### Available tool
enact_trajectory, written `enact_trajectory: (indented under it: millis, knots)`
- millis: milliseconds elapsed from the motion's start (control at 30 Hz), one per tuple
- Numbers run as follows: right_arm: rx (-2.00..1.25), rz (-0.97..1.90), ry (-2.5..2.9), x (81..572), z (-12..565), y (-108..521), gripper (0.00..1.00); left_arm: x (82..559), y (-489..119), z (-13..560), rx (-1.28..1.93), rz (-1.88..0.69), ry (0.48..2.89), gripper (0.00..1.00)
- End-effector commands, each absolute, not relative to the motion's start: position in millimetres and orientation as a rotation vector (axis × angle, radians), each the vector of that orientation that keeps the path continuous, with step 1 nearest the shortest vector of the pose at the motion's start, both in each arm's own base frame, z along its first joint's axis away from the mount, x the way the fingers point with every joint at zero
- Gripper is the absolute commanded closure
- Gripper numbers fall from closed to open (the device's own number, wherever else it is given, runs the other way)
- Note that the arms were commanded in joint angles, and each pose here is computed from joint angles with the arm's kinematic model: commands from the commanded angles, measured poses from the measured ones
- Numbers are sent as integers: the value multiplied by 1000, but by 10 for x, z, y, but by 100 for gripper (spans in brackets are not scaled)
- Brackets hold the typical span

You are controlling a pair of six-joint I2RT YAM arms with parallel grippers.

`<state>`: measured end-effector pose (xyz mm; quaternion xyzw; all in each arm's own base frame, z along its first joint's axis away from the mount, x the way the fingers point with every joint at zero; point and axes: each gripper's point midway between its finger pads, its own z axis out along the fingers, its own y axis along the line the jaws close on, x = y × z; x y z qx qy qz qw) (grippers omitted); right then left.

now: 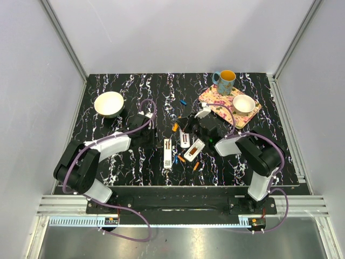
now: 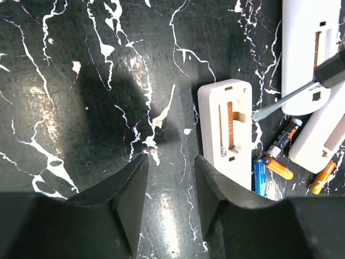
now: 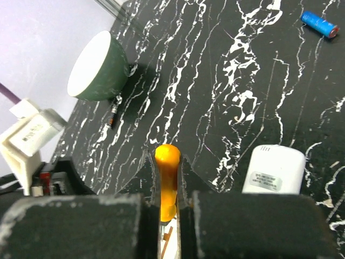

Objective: Unload the batteries from the remote control

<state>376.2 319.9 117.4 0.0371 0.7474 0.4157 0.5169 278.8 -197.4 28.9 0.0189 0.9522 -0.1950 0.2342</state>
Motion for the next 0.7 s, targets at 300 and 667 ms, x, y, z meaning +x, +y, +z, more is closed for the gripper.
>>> enact_trajectory:
  millis: [300,667]
  knots:
    - [-26,891,1666,3621,1834,2914,100,2779,-2037,1085,140,-698,2285,19]
    - [30,822,1776,3578,1784,2161,100,2522,-2240,2126,275,-1014,1856,1]
